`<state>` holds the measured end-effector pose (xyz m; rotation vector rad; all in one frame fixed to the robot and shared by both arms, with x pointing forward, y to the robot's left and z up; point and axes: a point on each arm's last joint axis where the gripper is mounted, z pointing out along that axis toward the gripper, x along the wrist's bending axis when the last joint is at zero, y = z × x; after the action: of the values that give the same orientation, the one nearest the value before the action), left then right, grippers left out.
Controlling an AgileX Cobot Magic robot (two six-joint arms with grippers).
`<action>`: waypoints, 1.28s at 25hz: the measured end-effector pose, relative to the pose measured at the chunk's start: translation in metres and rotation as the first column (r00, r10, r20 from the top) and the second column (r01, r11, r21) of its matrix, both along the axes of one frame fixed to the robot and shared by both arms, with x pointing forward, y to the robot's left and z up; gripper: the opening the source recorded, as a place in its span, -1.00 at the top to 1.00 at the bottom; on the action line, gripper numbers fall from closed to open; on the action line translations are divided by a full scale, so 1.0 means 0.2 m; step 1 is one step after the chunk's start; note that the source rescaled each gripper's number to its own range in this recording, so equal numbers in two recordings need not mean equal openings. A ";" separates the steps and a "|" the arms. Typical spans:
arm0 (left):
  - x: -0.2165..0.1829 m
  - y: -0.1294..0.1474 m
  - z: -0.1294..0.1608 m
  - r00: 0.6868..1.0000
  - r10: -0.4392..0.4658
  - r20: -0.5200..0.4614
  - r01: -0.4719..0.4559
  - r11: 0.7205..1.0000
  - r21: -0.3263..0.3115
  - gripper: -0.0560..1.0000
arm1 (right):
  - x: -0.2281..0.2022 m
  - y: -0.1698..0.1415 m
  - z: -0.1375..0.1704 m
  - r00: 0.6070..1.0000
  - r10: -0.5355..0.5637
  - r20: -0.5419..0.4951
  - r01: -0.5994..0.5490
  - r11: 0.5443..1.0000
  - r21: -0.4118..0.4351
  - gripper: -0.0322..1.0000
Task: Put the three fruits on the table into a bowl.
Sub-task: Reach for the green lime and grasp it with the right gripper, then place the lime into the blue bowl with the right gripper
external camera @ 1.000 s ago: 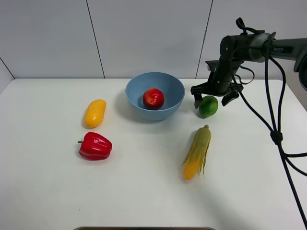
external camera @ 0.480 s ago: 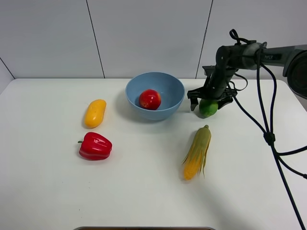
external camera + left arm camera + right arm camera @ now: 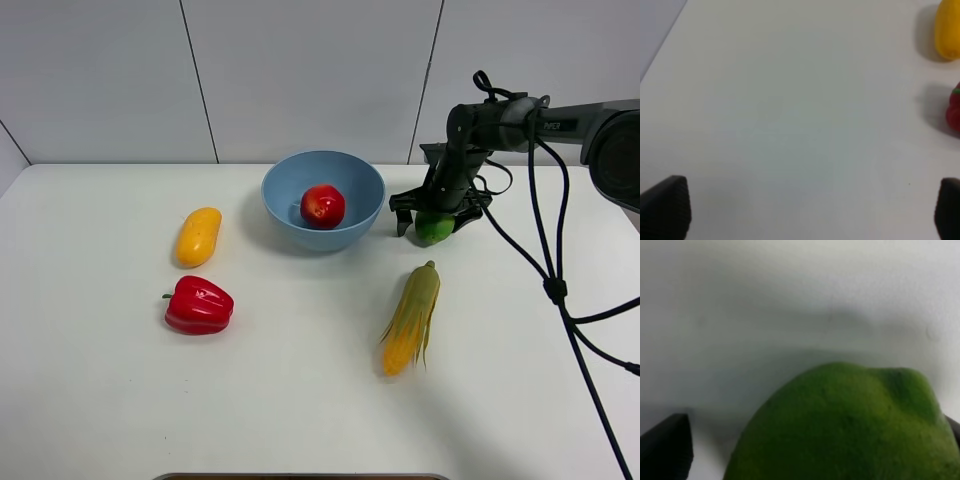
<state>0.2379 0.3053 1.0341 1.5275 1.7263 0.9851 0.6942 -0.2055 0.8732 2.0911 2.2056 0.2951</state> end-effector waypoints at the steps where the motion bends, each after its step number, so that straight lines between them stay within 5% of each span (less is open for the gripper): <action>1: 0.00 0.00 0.00 1.000 0.000 0.000 0.000 1.000 0.000 -1.00 | 0.00 0.00 0.00 1.000 0.000 0.000 0.000 1.000 0.000 -0.30; 6: 0.00 0.00 0.00 1.000 0.000 0.000 0.000 1.000 0.000 -1.00 | 0.00 0.00 0.00 1.000 0.000 0.003 0.000 1.000 0.000 0.62; 9: 0.00 0.00 0.00 1.000 0.000 0.000 0.000 1.000 0.000 -1.00 | 0.00 0.00 0.00 1.000 0.000 0.002 0.000 1.000 0.000 0.92; 32: 0.00 0.00 0.00 1.000 0.000 0.000 0.000 1.000 0.000 -1.00 | 0.00 0.00 0.00 1.000 0.000 0.002 0.000 1.000 0.000 0.93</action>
<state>0.2379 0.3053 1.0341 1.5275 1.7263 0.9851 0.6944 -0.2054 0.8724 2.0904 2.2046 0.2969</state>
